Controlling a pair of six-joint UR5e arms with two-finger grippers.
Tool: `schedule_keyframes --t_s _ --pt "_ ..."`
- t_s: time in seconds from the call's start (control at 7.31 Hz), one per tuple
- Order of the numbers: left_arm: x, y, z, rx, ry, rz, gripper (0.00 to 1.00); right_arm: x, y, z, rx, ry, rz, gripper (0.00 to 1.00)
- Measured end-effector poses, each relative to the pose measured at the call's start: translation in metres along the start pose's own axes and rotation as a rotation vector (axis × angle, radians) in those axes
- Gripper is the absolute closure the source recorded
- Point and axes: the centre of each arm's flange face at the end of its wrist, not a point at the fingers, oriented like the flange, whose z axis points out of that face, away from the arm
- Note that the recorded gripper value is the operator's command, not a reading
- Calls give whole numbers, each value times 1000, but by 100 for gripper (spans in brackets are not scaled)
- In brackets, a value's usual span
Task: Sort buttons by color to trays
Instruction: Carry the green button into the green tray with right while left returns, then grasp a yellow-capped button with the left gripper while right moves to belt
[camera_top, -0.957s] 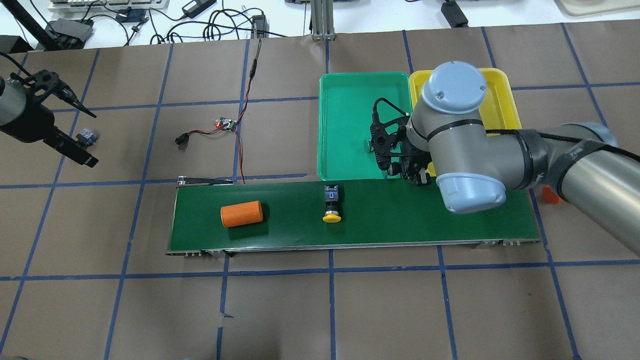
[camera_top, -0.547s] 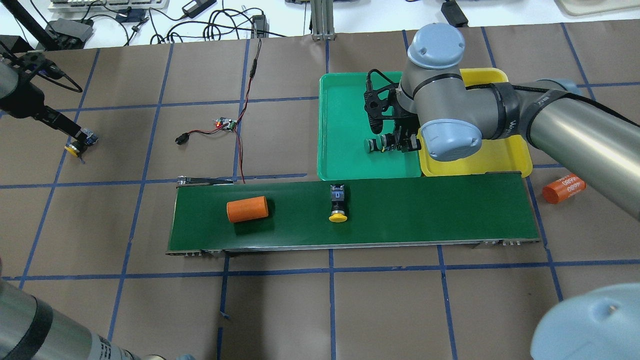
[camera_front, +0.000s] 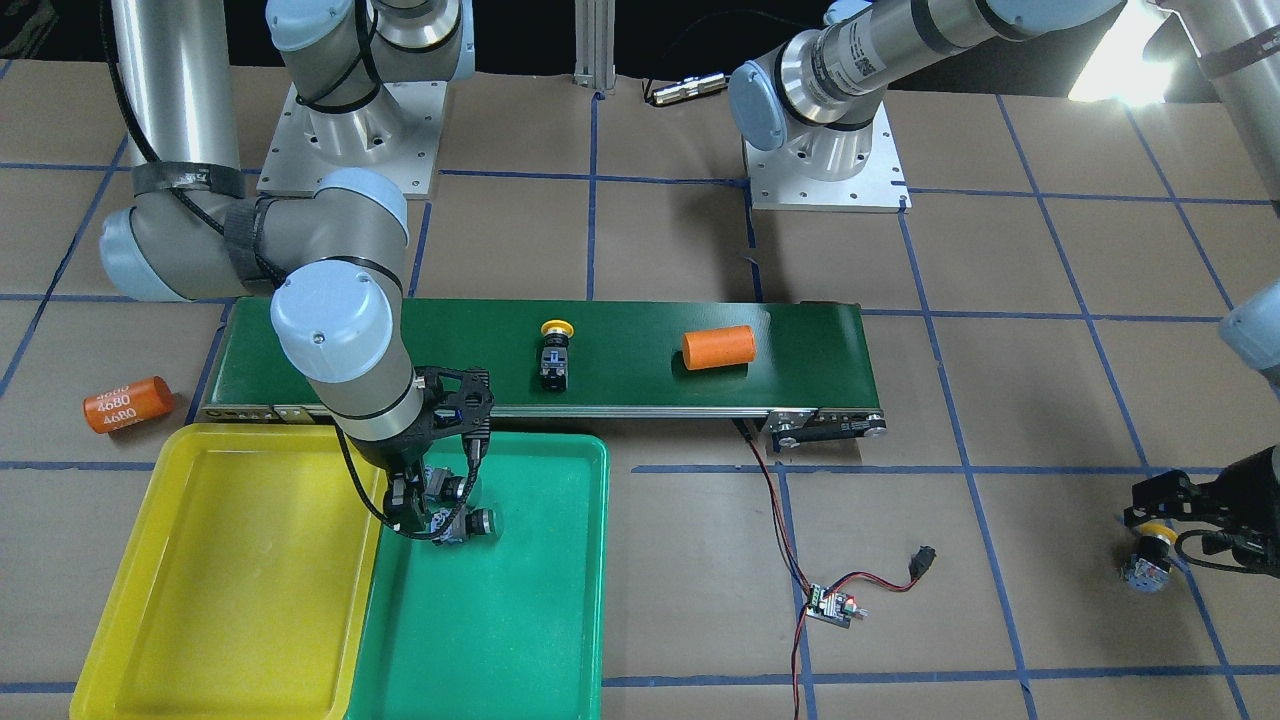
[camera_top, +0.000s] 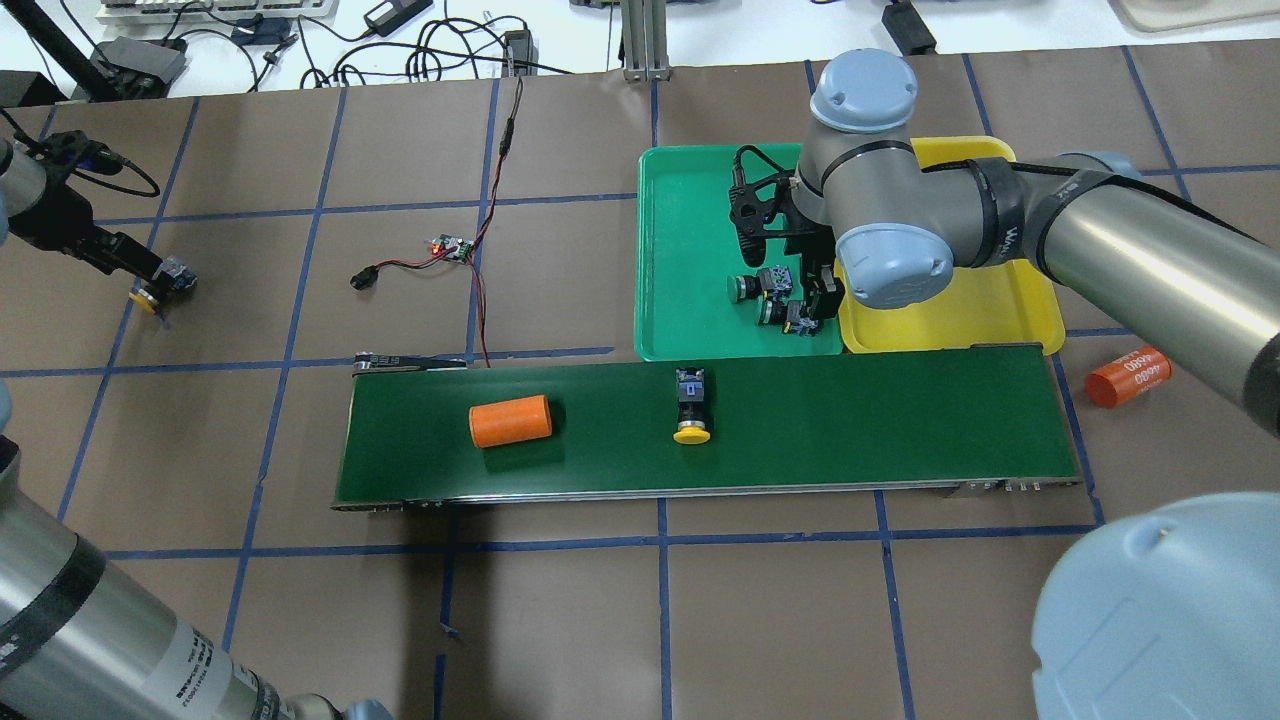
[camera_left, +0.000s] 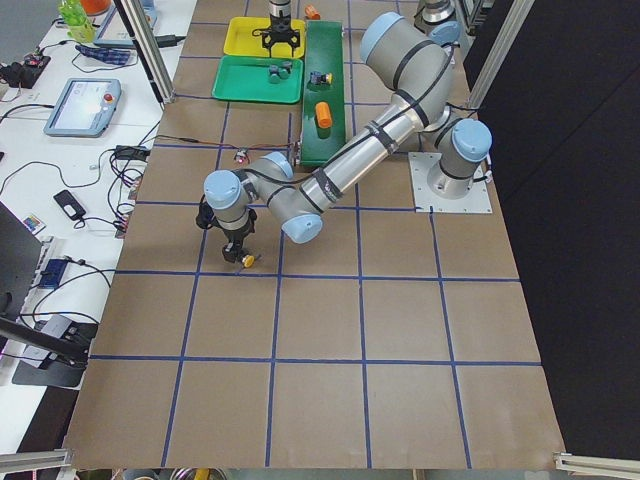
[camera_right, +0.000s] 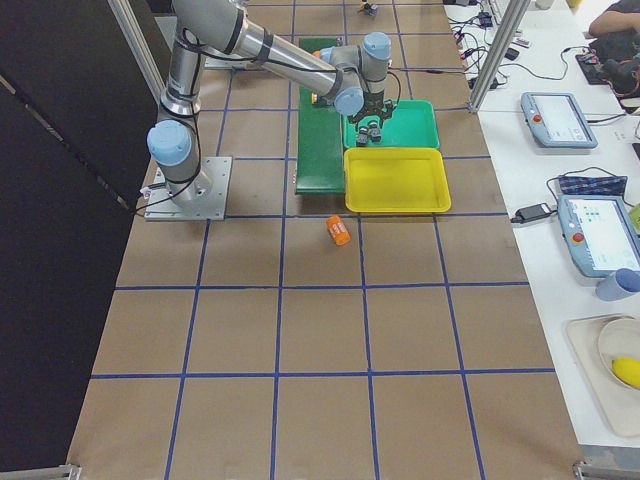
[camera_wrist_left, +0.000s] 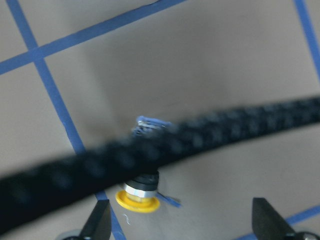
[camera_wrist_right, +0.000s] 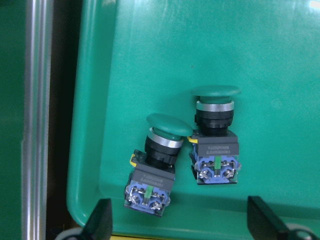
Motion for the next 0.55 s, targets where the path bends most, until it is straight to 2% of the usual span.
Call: schedule_keyframes --t_s 0.14,0.27,0.41,0.55 --pt "-6 -3 14 0 0 -4 2 -5 6 -18 1 -1 37 0" --pt "-10 -5 26 -1 6 -5 30 -13 16 -37 1 -12 89 0" --pt "-12 -6 33 0 12 -5 73 -22 33 -49 2 -37 142 0" --pt "-12 -6 36 1 17 -5 90 -36 51 -54 3 -68 222 0"
